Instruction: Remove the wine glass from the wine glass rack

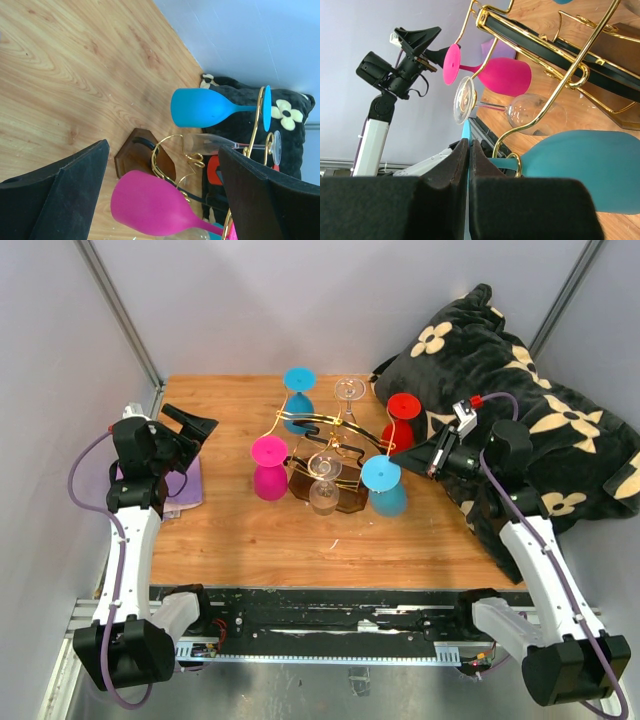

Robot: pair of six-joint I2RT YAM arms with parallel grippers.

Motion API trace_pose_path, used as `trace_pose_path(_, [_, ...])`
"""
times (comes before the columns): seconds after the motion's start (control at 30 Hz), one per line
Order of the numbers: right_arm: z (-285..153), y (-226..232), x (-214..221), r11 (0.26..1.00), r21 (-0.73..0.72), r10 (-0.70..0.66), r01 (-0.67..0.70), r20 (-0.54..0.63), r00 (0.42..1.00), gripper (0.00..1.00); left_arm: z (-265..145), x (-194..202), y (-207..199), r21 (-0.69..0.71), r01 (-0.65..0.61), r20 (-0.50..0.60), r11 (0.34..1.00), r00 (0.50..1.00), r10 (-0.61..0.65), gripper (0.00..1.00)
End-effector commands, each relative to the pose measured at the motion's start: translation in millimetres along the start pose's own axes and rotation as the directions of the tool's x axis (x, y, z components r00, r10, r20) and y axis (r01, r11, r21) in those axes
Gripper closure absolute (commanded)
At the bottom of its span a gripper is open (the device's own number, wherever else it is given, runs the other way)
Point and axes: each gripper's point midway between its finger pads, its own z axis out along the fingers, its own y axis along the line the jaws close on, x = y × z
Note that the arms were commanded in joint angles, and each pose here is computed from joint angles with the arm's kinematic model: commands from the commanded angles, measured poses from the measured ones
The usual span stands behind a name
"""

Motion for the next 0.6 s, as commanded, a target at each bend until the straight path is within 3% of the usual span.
trace_pose_path(0.0, [-9, 26, 4, 0.996, -0.077, -0.052, 0.052, -0.003, 0.999, 1.0, -1, 1, -8, 0.042, -0.014, -0.005, 0.999, 1.0, 0.015, 0.04])
trace_pose_path(0.33, [-13, 19, 31, 0.995, -0.096, 0.023, -0.029, -0.056, 0.998, 1.0, 1, 7, -4, 0.038, -0.008, -0.027, 0.999, 1.0, 0.009, 0.04])
trace_pose_path(0.57, [4, 18, 27, 0.989, -0.138, 0.036, -0.046, -0.069, 0.997, 1.0, 1, 8, -2, 0.034, -0.009, -0.031, 0.999, 0.999, 0.01, 0.04])
